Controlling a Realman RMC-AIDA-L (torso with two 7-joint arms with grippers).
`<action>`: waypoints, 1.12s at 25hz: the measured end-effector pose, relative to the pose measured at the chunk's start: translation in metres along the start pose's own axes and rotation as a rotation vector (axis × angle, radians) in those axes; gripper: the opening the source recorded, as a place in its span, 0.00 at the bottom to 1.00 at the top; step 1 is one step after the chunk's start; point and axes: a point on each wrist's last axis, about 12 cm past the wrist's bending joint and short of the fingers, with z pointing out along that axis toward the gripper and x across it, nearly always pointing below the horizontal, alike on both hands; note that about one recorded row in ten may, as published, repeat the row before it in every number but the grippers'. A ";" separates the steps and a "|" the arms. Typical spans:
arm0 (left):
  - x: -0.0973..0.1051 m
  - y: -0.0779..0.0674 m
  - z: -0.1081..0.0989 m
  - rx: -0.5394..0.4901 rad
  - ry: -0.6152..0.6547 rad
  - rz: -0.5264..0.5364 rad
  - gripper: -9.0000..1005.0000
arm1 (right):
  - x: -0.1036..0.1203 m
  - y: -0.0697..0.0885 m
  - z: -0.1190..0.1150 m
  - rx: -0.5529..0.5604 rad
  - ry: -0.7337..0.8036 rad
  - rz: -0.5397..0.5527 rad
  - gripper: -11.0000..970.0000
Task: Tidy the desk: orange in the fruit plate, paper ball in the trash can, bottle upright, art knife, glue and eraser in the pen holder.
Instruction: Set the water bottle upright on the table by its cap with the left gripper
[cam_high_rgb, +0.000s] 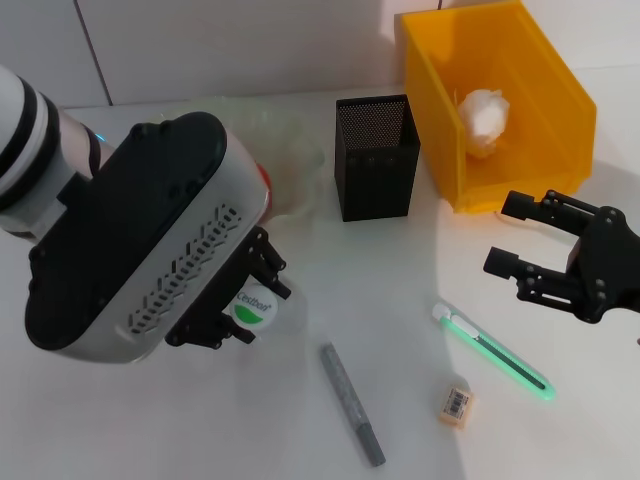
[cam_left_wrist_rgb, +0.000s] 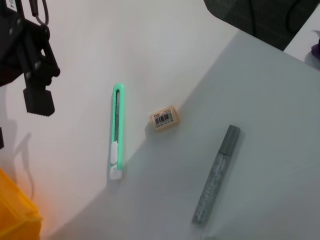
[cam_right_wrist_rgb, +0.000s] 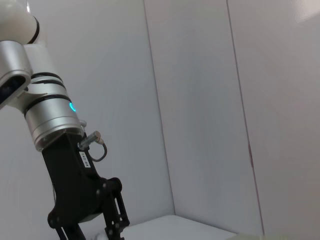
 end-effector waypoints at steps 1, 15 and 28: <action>0.000 0.000 0.000 0.001 0.002 -0.001 0.44 | 0.000 0.000 0.000 0.002 0.000 0.000 0.76; 0.003 0.007 -0.004 0.035 0.079 -0.004 0.44 | 0.003 -0.001 -0.003 0.033 0.005 0.008 0.76; 0.004 0.017 -0.005 0.060 0.097 0.016 0.44 | 0.006 -0.001 -0.003 0.048 0.013 0.016 0.76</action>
